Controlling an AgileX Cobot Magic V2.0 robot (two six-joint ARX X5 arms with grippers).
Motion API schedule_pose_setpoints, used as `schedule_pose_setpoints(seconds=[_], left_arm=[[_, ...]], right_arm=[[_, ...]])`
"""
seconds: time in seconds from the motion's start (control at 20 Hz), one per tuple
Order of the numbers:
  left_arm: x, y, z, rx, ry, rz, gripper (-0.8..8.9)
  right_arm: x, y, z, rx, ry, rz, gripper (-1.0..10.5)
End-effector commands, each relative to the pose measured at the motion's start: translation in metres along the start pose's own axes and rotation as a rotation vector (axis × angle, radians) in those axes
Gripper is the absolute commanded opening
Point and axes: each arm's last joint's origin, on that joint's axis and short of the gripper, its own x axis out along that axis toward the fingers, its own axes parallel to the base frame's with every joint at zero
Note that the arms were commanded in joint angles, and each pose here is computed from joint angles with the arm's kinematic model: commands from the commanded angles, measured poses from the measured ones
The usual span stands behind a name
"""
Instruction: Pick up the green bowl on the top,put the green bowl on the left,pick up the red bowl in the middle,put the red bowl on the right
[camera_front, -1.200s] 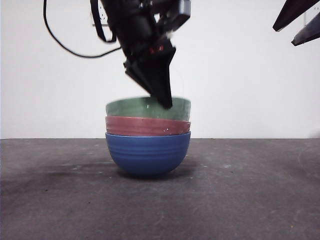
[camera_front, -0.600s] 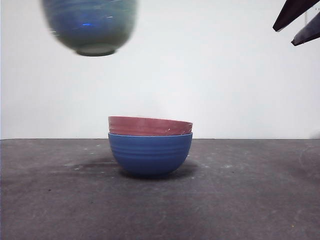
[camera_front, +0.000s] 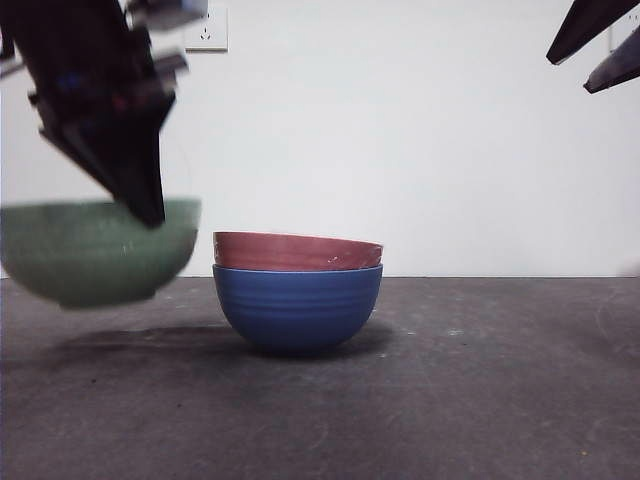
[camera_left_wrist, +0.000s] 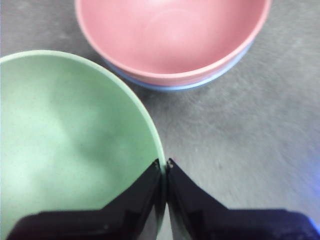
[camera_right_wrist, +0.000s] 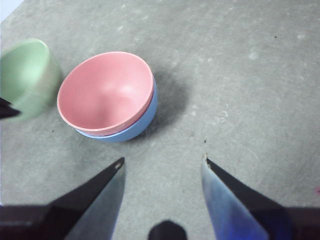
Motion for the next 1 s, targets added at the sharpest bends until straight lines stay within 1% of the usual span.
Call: schedule_pose_setpoints(seconds=[0.05, 0.25, 0.5, 0.6, 0.65, 0.75, 0.8, 0.85, 1.0], left_arm=[[0.016, -0.001, -0.005, -0.010, 0.002, 0.002, -0.09], [0.034, -0.004, -0.006, -0.006, 0.030, -0.007, -0.08], [0.044, -0.005, -0.008, -0.001, 0.075, -0.013, 0.00], [0.046, -0.006, -0.009, -0.002, 0.080, -0.051, 0.06], [0.047, -0.007, -0.009, -0.003, 0.078, -0.080, 0.42], [0.047, -0.007, -0.009, -0.003, 0.077, -0.085, 2.47], [0.047, -0.007, -0.009, -0.007, 0.079, -0.080, 3.28], [0.046, -0.007, -0.009, -0.014, 0.079, -0.077, 3.39], [0.029, -0.002, -0.004, -0.033, 0.086, 0.008, 3.43]], right_arm=[[0.000, 0.000, 0.001, 0.001, -0.004, 0.002, 2.5], [0.000, 0.000, 0.001, 0.005, -0.003, 0.003, 2.5], [0.000, 0.000, 0.001, 0.005, -0.003, 0.005, 2.5], [0.000, 0.000, 0.001, 0.005, -0.003, 0.005, 2.5], [0.000, 0.000, 0.001, 0.005, -0.003, 0.006, 2.5], [0.000, 0.000, 0.001, 0.008, -0.003, 0.006, 2.5], [0.000, 0.001, 0.001, 0.007, -0.003, 0.006, 2.5], [0.000, 0.001, 0.001, 0.006, -0.003, 0.008, 2.5], [0.003, 0.007, 0.003, -0.021, -0.013, 0.033, 2.6]])
